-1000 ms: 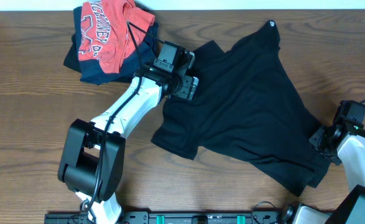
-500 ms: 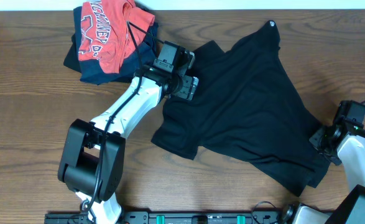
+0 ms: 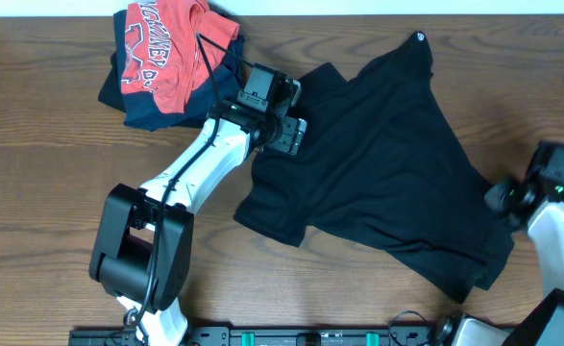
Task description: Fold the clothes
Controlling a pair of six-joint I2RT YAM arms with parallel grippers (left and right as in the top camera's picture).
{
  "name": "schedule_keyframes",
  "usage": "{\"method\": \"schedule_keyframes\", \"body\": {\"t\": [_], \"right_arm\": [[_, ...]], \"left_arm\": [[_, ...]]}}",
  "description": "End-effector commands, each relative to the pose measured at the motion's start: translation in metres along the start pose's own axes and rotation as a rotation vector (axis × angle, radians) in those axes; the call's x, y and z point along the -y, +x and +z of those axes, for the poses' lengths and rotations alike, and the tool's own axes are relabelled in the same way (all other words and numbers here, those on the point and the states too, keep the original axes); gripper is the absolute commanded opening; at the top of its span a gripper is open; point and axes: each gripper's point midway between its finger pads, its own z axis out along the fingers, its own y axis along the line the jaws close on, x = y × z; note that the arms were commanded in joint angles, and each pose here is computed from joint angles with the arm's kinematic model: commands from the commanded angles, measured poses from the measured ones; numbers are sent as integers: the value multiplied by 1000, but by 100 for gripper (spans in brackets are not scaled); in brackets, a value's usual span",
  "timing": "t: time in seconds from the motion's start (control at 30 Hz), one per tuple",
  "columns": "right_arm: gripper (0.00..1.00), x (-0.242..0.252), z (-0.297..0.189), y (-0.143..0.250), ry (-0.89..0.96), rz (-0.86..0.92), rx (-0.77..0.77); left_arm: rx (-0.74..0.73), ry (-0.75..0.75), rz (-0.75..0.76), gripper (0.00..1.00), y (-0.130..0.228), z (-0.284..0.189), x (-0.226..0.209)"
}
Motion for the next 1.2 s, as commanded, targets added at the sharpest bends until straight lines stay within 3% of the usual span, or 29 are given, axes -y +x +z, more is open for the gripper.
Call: {"method": "schedule_keyframes", "body": {"t": [0.0, 0.17, 0.3, 0.63, 0.77, 0.8, 0.9, 0.97, 1.03, 1.17], "right_arm": [[1, -28, -34, -65, -102, 32, 168], [1, -42, -69, -135, -140, 37, 385], [1, -43, -57, -165, -144, 64, 432], [1, -17, 64, -207, -31, 69, 292], [1, -5, 86, -216, -43, 91, 202], [7, -4, 87, -217, -51, 94, 187], [50, -11, 74, -223, -98, 66, 157], [69, -19, 60, -226, -127, 50, 134], [77, -32, 36, -223, -173, 38, 80], [80, -60, -3, -196, -278, -5, -69]], "left_arm": [[-14, -5, -8, 79, 4, 5, 0], [-14, -5, -9, 79, 4, 5, 0], [-14, -5, -9, 79, 4, 5, -1], [-6, -5, -7, 79, 2, 5, -1], [5, -5, -9, 79, -1, 5, 0], [8, -11, -14, 79, -2, 5, -1], [16, -14, -16, 79, -3, 5, -2], [21, -20, -16, 79, -5, 5, -3], [26, -31, -28, 79, -6, 5, -5], [34, -32, -37, 79, -8, 4, -6]]}}
